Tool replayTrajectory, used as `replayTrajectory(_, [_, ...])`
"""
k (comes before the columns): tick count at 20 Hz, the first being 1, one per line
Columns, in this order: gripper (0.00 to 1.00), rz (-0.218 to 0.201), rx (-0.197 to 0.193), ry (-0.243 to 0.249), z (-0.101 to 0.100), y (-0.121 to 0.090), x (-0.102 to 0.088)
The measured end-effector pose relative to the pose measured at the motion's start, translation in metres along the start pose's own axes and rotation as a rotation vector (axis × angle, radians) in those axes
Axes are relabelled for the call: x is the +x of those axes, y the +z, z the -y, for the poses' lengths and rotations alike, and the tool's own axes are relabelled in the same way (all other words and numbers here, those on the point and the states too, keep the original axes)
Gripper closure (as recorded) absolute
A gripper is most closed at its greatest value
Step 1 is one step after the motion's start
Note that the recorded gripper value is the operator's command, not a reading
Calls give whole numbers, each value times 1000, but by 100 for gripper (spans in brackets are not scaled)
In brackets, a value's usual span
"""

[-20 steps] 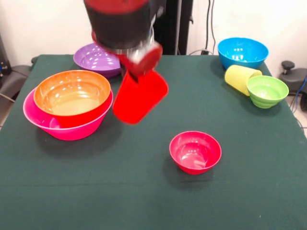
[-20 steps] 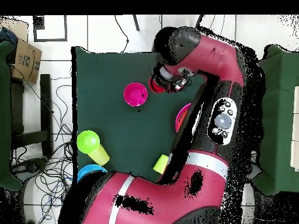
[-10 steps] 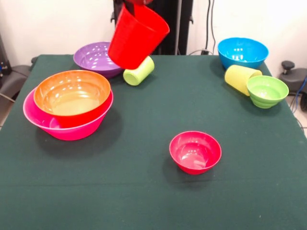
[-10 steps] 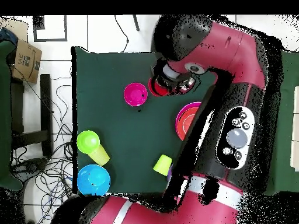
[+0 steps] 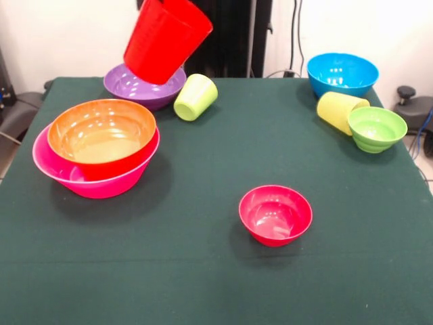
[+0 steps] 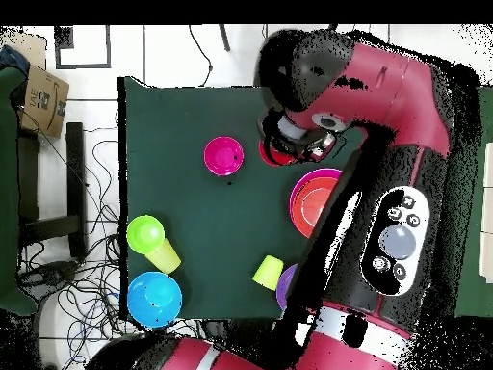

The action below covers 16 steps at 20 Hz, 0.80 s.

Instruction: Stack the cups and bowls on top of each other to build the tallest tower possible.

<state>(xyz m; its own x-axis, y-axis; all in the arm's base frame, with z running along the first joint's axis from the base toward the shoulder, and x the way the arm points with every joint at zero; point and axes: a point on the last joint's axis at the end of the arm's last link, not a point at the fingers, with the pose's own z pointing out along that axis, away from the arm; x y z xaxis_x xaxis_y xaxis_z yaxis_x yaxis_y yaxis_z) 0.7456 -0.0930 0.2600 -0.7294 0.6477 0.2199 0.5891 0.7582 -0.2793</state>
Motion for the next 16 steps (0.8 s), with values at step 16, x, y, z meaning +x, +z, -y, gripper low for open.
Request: replayTrajectory(16, [100,2,-57,-9,51,103,-37])
